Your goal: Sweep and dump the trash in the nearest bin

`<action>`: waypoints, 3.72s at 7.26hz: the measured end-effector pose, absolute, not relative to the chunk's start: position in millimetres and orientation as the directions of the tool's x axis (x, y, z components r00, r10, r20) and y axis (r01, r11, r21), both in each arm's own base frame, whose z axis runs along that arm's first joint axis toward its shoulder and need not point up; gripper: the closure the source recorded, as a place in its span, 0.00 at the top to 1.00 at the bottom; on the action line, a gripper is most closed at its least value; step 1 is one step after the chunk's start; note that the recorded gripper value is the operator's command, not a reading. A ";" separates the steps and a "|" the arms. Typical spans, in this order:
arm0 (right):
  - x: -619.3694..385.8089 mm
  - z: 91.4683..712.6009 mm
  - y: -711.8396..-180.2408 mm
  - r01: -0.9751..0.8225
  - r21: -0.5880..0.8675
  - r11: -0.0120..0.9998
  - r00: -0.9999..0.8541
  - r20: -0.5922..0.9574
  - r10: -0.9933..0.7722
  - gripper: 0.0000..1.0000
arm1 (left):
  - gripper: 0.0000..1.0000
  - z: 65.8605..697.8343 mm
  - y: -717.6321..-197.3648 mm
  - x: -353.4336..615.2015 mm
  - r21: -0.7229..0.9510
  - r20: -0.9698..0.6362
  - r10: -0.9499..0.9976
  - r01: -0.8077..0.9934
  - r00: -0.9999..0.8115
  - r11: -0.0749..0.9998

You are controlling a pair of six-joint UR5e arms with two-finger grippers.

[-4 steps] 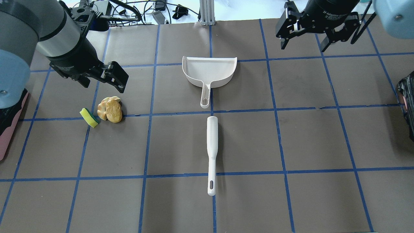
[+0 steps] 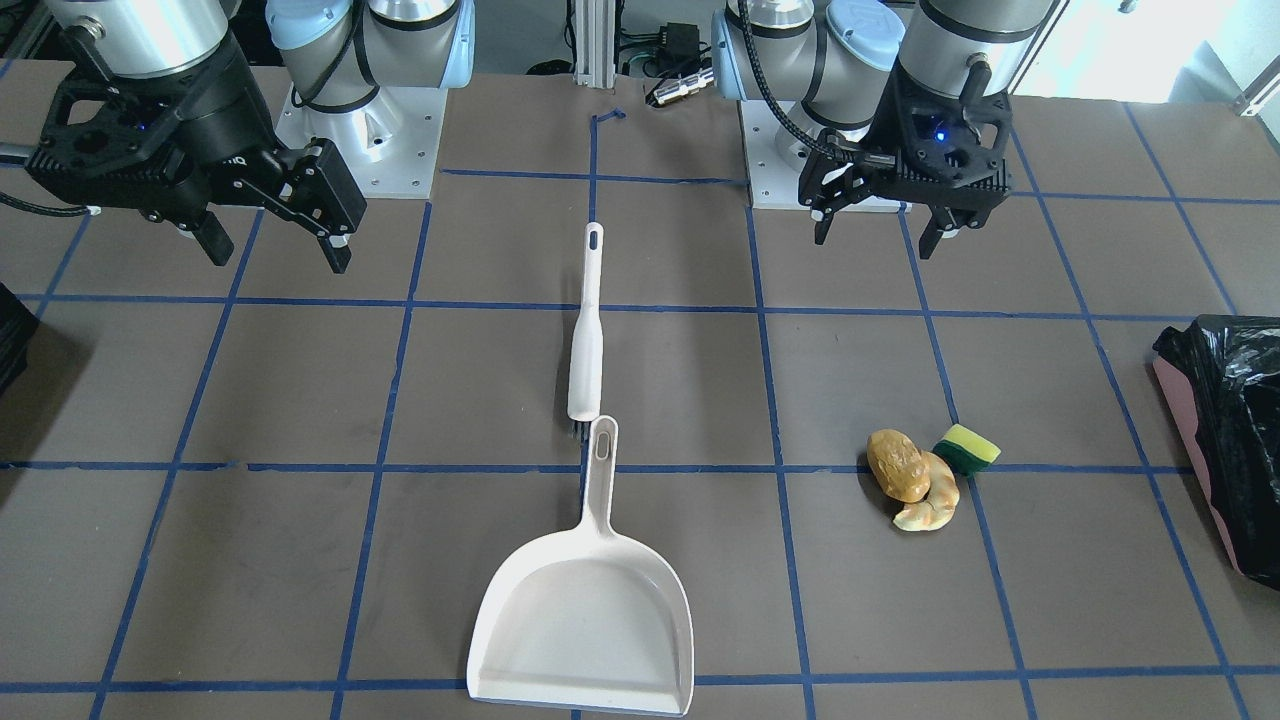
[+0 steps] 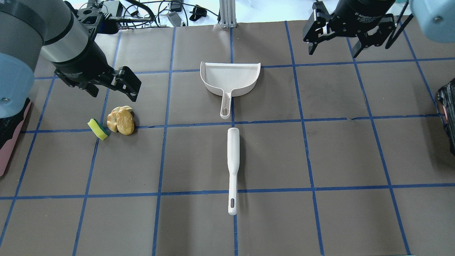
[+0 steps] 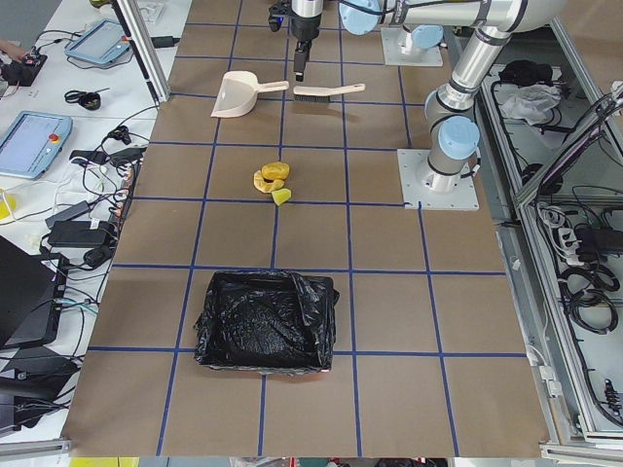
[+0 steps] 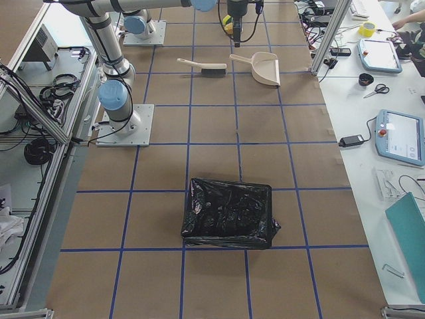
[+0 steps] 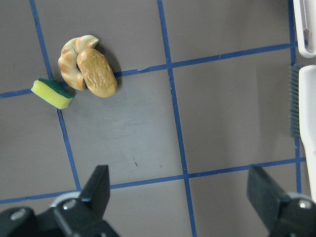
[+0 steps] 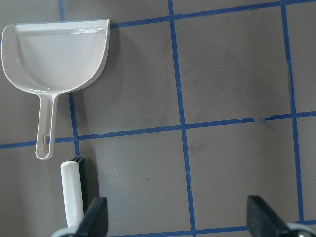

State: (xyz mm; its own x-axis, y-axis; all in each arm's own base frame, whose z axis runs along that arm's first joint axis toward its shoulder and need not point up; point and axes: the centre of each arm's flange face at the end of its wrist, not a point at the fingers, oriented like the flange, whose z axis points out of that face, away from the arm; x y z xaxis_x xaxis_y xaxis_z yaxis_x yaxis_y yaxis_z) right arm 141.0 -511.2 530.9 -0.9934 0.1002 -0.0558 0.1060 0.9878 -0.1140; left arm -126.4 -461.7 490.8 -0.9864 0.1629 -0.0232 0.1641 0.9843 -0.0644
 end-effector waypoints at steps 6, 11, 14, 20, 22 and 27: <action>141.1 522.8 -517.2 0.106 -0.100 0.989 -0.993 -0.054 0.100 1.00 | 1.00 485.3 -460.8 -123.3 -0.046 -0.025 0.163 0.164 -0.986 0.985; 141.1 522.8 -517.4 0.106 -0.101 0.989 -0.993 -0.054 0.100 1.00 | 1.00 481.5 -460.8 -123.2 -0.036 -0.017 0.156 0.157 -0.988 0.987; 141.1 522.3 -517.1 0.108 -0.097 0.989 -0.993 -0.054 0.103 1.00 | 1.00 479.5 -460.5 -123.3 -0.030 -0.018 0.161 0.161 -0.987 0.986; 140.9 521.0 -516.8 0.110 -0.081 0.991 -0.992 -0.066 0.105 1.00 | 1.00 451.5 -501.5 -126.2 -0.068 -0.025 0.116 0.118 -0.993 0.991; 146.2 516.0 -514.1 0.108 -0.059 0.992 -0.992 -0.079 0.103 1.00 | 1.00 430.3 -528.1 -134.7 -0.106 0.002 0.104 0.103 -0.995 0.989; 294.5 378.9 -407.4 -0.036 0.164 0.986 -0.999 -0.034 -0.030 1.00 | 1.00 380.7 -611.9 -214.7 -0.060 0.046 0.093 0.090 -0.995 0.994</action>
State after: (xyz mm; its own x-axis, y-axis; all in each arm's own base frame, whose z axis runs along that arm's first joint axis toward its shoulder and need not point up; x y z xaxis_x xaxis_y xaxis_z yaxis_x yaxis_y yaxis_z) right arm 294.5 -407.4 378.9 -0.9989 -0.0304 -0.0344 -0.0356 0.9858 0.1643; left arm -214.7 -611.9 380.7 -0.9946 0.0928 0.0464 0.0900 0.9942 -0.0596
